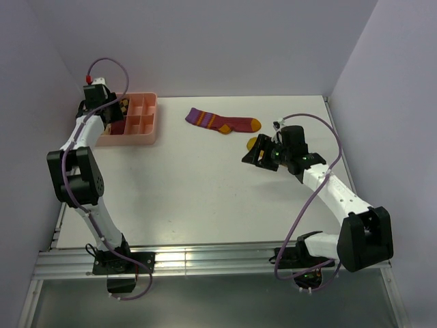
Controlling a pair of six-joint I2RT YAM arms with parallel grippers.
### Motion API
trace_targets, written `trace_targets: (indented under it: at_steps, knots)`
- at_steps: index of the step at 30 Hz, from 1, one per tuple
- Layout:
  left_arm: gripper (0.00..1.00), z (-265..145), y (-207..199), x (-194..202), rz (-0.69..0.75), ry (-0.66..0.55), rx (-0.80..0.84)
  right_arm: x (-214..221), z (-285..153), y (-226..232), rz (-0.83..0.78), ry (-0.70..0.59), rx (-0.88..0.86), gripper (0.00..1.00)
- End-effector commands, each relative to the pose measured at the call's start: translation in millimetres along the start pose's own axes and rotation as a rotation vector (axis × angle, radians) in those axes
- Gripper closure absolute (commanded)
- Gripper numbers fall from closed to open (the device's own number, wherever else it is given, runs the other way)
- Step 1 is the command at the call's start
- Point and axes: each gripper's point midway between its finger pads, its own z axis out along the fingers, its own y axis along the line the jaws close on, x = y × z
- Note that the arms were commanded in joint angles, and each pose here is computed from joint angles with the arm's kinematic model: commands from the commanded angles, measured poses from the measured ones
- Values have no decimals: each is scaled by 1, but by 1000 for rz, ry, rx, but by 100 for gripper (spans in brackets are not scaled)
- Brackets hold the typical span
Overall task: Roll the socks
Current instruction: Place the sock in the storage box.
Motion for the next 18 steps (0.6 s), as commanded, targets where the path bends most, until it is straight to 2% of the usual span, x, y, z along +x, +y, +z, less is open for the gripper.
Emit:
trace_targets:
  at_steps: [1, 6, 10, 15, 18]
  knots:
    - [45, 16, -14, -7, -64, -62, 63, -5, -6, 1, -33, -44, -17, 26]
    - [47, 41, -27, 1, -50, -81, 140, 1, -7, -5, -30, -37, 3, 27]
    - [46, 71, -28, 38, -68, 32, 138, 3, -8, -8, -23, -41, 18, 27]
    - [44, 78, -32, 67, -100, 116, 161, 0, -10, -9, -16, -57, 27, 27]
    - [42, 68, -33, 56, -95, 100, 166, -6, -11, -6, -27, -69, 31, 27]
